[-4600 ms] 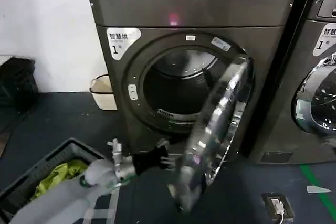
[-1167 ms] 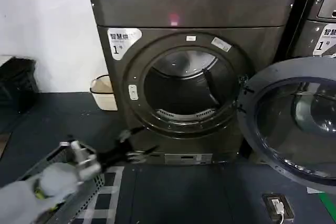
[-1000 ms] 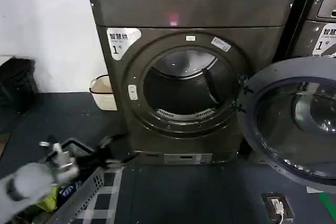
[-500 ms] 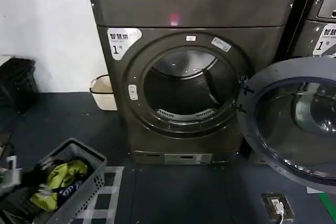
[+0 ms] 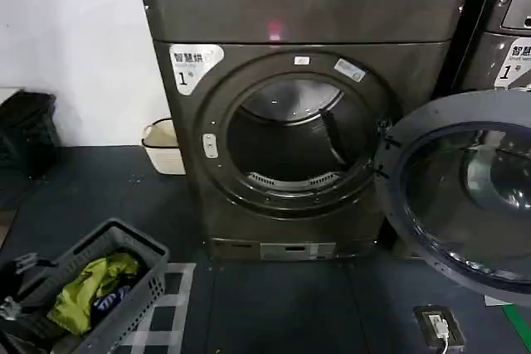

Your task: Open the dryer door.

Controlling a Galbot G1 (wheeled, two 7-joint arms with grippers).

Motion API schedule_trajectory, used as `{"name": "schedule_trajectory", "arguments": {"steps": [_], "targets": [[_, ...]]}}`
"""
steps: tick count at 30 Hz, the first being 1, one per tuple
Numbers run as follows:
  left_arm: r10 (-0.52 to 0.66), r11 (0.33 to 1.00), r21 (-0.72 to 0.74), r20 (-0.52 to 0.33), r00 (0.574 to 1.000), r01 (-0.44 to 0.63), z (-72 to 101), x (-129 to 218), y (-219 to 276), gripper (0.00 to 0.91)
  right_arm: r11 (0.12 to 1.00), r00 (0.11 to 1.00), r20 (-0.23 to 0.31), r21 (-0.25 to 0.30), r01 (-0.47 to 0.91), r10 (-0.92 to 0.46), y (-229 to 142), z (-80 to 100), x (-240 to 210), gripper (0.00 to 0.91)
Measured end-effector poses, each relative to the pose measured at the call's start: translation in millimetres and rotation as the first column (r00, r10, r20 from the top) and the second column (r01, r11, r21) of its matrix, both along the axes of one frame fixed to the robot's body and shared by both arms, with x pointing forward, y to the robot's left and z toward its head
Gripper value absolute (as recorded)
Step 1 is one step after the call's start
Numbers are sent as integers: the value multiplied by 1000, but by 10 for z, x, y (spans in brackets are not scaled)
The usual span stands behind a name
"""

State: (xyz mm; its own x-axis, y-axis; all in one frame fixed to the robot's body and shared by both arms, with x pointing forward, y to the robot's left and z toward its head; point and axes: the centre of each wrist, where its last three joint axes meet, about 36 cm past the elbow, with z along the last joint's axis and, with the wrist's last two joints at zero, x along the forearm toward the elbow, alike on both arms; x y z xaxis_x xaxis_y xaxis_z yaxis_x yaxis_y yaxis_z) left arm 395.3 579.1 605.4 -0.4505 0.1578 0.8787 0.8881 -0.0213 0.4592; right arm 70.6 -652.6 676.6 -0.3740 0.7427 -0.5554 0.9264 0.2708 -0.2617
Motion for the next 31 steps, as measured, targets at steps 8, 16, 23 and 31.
{"name": "schedule_trajectory", "arguments": {"steps": [8, 16, 23, 31], "targets": [[2, 1000, -13, 27, 1000, -2, 46, 7, 20, 907, 1000, 1000, -1, 1, -5, 5, -17, -1, 18, 907], [9, 1000, 7, -31, 999, -9, 75, 43, 34, 907, 1000, 1000, -1, -6, -3, 3, -15, 14, 33, 907], [5, 1000, 15, -33, 999, -4, 92, 63, 48, 907, 1000, 1000, -6, -6, 9, -9, -21, 11, 8, 907], [-8, 1000, 14, -22, 1000, 9, 75, 87, 28, 907, 1000, 1000, -8, 1, 16, -16, -47, -10, 1, 907]]}}
